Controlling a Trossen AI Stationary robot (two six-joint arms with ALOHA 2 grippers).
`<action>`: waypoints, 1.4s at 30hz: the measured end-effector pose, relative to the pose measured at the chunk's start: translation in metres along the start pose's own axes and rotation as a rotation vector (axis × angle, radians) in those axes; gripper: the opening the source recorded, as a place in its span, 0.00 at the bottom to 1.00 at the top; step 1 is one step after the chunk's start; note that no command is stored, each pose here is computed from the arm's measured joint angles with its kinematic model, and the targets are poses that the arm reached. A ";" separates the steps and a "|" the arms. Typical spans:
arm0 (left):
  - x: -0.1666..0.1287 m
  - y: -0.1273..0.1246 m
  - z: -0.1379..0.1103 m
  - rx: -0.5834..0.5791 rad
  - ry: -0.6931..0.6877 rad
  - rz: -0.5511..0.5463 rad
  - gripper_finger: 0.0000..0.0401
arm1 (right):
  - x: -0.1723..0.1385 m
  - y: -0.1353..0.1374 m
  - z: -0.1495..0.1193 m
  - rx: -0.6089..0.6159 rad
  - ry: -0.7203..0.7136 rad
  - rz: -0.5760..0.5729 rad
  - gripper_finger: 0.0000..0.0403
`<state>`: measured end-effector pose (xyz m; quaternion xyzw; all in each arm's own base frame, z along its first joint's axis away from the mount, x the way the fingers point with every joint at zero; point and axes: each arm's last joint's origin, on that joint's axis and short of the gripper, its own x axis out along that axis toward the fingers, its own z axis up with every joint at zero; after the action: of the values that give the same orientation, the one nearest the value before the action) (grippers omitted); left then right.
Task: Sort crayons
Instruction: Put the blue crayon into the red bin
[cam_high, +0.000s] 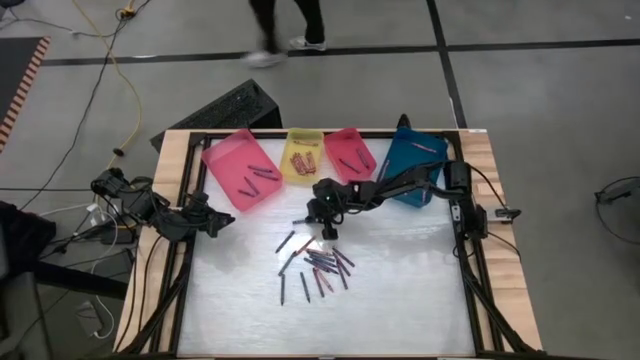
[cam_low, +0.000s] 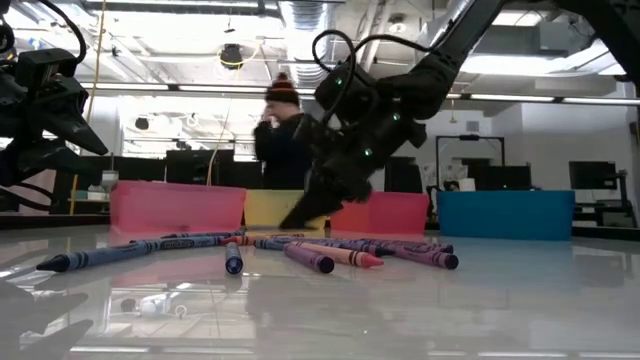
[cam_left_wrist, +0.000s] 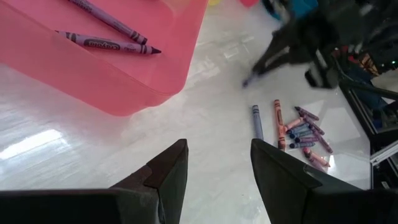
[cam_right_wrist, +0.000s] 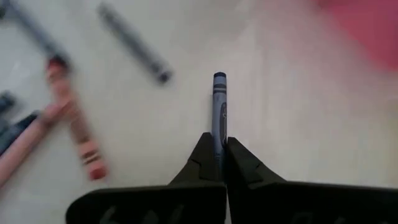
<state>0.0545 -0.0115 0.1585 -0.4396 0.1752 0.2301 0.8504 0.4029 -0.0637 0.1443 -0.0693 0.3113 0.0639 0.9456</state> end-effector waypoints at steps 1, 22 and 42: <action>0.000 0.000 0.000 0.000 0.001 0.000 0.41 | -0.005 -0.003 0.005 0.000 -0.017 -0.013 0.02; 0.000 0.000 0.000 0.000 0.011 -0.002 0.41 | -0.118 -0.079 0.033 0.185 0.016 -0.602 0.04; 0.000 0.000 0.000 0.000 0.010 -0.002 0.41 | -0.128 -0.116 -0.021 0.583 0.219 -0.732 0.03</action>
<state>0.0546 -0.0118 0.1584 -0.4410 0.1792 0.2270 0.8496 0.3078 -0.1915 0.2150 0.0875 0.3691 -0.3709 0.8477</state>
